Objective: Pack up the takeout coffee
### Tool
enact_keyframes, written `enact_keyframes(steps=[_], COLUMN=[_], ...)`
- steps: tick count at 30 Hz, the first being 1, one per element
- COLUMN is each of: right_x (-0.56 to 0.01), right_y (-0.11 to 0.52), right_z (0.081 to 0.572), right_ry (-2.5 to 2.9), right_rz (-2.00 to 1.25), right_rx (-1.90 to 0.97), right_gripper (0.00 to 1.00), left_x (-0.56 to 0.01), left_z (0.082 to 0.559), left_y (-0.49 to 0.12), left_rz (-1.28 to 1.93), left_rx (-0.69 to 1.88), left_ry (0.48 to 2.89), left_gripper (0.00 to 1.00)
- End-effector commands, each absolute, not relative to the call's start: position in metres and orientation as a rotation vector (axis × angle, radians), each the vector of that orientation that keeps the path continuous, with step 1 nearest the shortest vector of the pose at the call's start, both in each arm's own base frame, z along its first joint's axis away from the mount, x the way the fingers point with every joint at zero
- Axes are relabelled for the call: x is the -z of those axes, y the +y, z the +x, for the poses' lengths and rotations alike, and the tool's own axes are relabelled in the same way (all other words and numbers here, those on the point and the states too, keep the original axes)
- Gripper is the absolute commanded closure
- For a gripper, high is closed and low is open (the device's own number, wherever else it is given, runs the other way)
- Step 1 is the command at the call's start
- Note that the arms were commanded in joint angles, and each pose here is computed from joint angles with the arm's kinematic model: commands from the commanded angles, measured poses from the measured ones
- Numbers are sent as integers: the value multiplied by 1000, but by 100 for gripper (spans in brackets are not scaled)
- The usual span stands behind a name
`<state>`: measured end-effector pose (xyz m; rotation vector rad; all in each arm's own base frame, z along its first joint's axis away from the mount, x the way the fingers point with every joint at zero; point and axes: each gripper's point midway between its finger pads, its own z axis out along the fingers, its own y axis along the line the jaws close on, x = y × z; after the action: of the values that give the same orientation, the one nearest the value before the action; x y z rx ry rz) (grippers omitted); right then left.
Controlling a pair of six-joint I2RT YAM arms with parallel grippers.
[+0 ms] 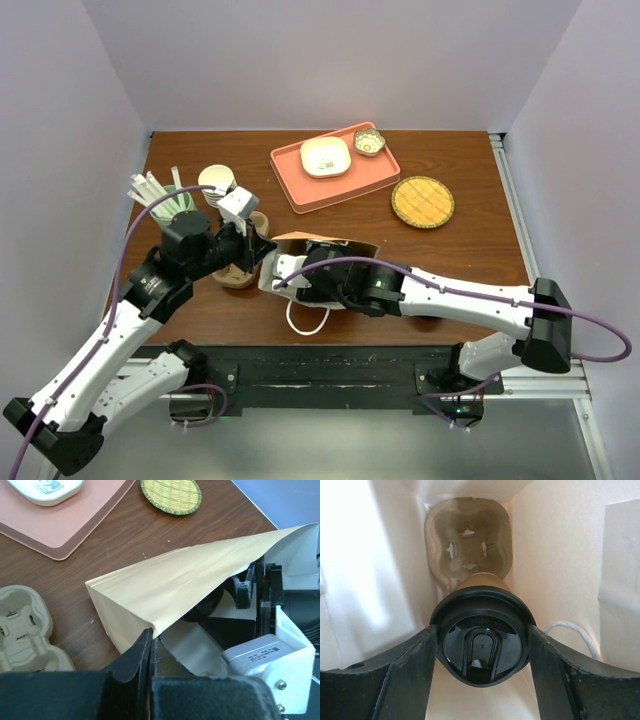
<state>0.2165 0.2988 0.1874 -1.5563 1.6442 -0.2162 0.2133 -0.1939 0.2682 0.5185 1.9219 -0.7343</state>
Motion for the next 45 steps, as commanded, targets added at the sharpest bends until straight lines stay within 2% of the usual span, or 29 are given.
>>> enact_keyframes(steps=[1, 4, 6, 9, 10, 12, 17, 23, 25, 26, 27, 29, 30, 31, 38, 45], right_x=[-214, -200, -200, -200, -199, -199, -198, -196, -195, -196, -196, -197, -199, -200, -206, -225], right_y=[300, 297, 299, 299, 298, 298, 297, 285, 282, 280, 279, 276, 275, 274, 271, 281], right_z=[217, 210, 208, 207, 207, 204, 201, 194, 193, 192, 192, 192, 192, 192, 191, 196], right_ry=[1605, 1591, 1573, 1563, 1561, 1556, 1533, 1509, 1505, 1503, 1504, 1501, 1499, 1499, 1478, 1434], right_rz=[-1543, -1598, -1606, -1625, -1632, -1637, -1650, -1663, -1671, -1674, -1678, -1679, -1677, -1676, -1702, -1743], right_rx=[180, 160, 139, 133, 135, 119, 100, 89, 84, 84, 89, 101, 102, 105, 114, 141], right_gripper=[50, 50, 50, 50, 50, 50, 50, 50, 50, 50, 50, 50, 50, 50, 50, 50], left_x=[-274, -292, -298, -298, -297, -297, -290, -277, -269, -268, -270, -274, -279, -280, -294, -288], left_z=[224, 222, 215, 212, 210, 209, 209, 208, 207, 208, 208, 204, 203, 198, 201, 217], left_y=[-188, -197, -206, -201, -198, -195, -198, -210, -214, -215, -217, -220, -223, -222, -212, -197], left_rz=[505, 533, 558, 535, 536, 530, 604, 636, 640, 638, 637, 622, 624, 613, 523, 491], left_rx=[659, 716, 784, 774, 763, 748, 733, 793, 812, 818, 834, 875, 896, 909, 862, 681], left_ry=[1898, 1851, 1842, 1864, 1875, 1890, 1947, 2018, 2047, 2052, 2050, 2034, 2002, 1987, 1907, 1894], left_gripper=[100, 99, 93, 71, 55, 43, 39, 51, 60, 65, 78, 88, 96, 99, 100, 100])
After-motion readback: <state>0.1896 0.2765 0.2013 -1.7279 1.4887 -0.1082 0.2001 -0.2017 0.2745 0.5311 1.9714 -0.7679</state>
